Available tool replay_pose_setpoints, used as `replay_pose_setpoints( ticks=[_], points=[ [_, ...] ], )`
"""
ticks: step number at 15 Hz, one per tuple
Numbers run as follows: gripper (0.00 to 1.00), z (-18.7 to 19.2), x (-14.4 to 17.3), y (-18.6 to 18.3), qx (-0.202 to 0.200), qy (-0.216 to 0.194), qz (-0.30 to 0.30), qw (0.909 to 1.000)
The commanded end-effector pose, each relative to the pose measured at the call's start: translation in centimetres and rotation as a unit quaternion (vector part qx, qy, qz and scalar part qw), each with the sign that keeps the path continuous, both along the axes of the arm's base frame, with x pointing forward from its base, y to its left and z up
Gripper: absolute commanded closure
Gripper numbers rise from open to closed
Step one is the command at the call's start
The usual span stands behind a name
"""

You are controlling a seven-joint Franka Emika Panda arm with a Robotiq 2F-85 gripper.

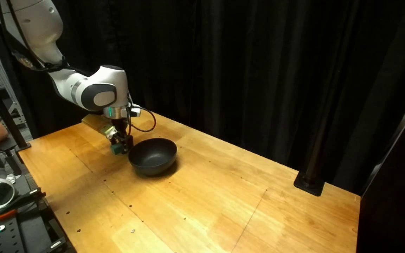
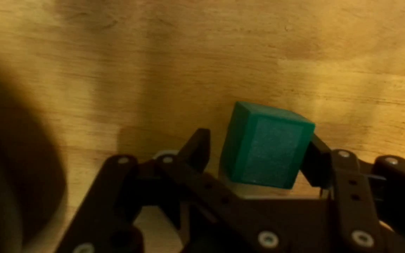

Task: Put the green block in the black bowl

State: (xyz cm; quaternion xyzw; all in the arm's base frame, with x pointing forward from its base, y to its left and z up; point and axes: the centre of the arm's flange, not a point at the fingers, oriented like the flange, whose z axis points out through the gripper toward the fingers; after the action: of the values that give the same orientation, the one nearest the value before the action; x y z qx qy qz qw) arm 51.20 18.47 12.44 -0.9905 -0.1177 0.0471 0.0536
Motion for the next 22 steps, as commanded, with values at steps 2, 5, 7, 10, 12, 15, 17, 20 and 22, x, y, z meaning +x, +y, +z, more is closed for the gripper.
replay_pose_setpoints(
  ticks=[2,5,7,10,12,15,17,20,22],
  points=[
    [0.72,1.2,-0.6,-0.1,-0.021,-0.005,-0.018,0.9996],
    [0.81,5.0,-1.7,-1.3,-0.031,-0.006,-0.018,0.9993],
    [0.81,7.9,-1.9,-2.7,-0.04,-0.017,-0.027,0.9987],
    [0.81,11.2,-0.9,-5.1,-0.058,-0.044,-0.054,0.9959],
    [0.81,12.8,0.6,-7.1,-0.079,-0.077,-0.077,0.991],
    [0.81,13.7,2.6,-9.8,-0.1,-0.098,-0.106,0.9844],
    [0.3,14.1,3.3,-11.4,-0.111,-0.102,-0.122,0.981],
    [0.08,14.8,3.0,-13.0,-0.102,-0.082,-0.125,0.9835],
    [0.0,15.3,2.1,-14.3,-0.079,-0.043,-0.121,0.9885]
  ],
)
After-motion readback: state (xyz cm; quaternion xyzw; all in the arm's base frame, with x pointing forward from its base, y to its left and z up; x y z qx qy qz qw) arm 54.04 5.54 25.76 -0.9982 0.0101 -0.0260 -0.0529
